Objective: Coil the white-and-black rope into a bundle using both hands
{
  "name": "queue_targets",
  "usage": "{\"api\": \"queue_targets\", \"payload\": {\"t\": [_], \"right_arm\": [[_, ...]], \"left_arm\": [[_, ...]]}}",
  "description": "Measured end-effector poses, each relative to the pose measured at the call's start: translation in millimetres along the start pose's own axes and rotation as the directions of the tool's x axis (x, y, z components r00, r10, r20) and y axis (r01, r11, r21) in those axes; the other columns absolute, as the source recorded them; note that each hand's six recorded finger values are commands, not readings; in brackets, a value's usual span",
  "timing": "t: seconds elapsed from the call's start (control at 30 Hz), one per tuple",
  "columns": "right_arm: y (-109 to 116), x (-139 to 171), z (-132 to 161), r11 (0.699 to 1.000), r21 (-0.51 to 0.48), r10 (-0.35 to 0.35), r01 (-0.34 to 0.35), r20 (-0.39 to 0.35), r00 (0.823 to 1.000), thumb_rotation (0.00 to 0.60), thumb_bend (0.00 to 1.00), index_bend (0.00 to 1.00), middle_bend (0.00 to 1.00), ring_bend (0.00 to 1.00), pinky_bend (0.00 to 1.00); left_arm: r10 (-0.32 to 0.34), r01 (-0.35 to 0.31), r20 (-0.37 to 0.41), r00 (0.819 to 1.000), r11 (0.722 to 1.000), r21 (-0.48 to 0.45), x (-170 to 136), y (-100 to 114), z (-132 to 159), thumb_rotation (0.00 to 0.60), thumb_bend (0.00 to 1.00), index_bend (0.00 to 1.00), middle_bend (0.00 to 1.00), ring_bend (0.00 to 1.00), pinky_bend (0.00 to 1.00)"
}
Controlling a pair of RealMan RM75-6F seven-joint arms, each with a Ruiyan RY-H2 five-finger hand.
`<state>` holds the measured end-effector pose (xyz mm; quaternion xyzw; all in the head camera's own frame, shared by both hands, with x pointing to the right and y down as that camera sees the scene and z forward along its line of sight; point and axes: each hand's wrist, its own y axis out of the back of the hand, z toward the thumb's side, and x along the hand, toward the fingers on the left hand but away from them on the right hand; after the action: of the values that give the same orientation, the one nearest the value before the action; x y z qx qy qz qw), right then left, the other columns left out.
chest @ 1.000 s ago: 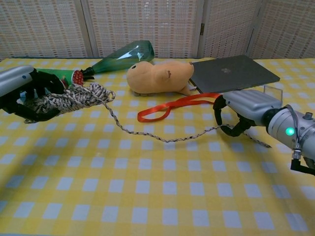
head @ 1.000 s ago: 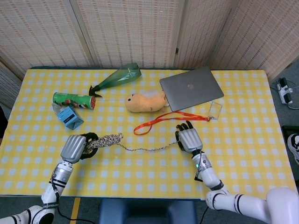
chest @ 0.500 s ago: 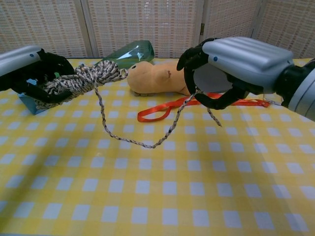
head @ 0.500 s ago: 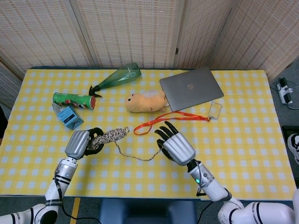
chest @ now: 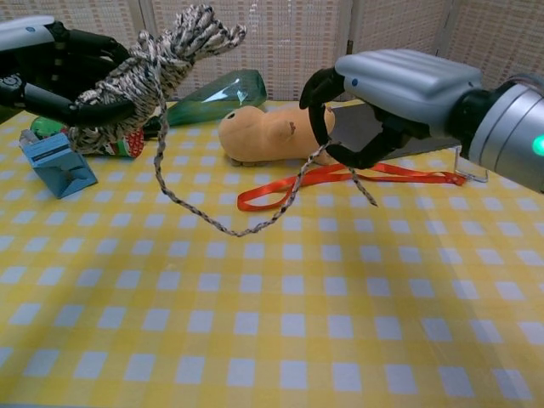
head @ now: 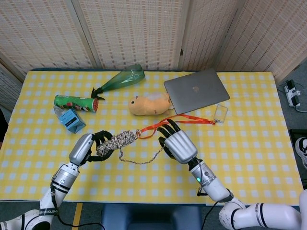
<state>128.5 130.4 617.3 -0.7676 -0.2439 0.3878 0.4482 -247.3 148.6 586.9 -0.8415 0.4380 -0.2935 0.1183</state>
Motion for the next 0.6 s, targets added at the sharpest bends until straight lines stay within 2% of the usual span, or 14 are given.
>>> {"api": "queue_targets", "payload": {"t": [0.17, 0.27, 0.43, 0.6], "right_arm": [[18, -30, -1, 0.998, -0.056, -0.027, 0.03, 0.046, 0.999, 0.6, 0.48, 0.67, 0.25, 0.17, 0.08], [31, -44, 4, 0.995, -0.089, -0.049, 0.054, 0.054, 0.997, 0.6, 0.48, 0.67, 0.25, 0.17, 0.08], [57, -57, 21, 0.983, -0.151, -0.097, 0.101, 0.037, 0.995, 0.6, 0.48, 0.67, 0.25, 0.18, 0.08], [86, -63, 40, 0.969, -0.193, -0.157, 0.157, 0.013, 0.987, 0.6, 0.48, 0.67, 0.25, 0.18, 0.08]], "left_arm": [[-0.046, 0.045, 0.106, 0.993, 0.999, 0.019, -11, -7, 24, 0.6, 0.63, 0.79, 0.78, 0.67, 0.71], [-0.077, 0.071, 0.144, 0.987, 0.996, 0.046, -15, -14, 33, 0.6, 0.63, 0.79, 0.78, 0.67, 0.71], [-0.085, 0.064, 0.158, 0.984, 0.988, 0.138, -12, -20, 37, 0.6, 0.63, 0.79, 0.78, 0.67, 0.71], [-0.083, 0.035, 0.156, 0.984, 0.957, 0.288, -4, -30, 40, 0.6, 0.63, 0.79, 0.78, 0.67, 0.7]]}}
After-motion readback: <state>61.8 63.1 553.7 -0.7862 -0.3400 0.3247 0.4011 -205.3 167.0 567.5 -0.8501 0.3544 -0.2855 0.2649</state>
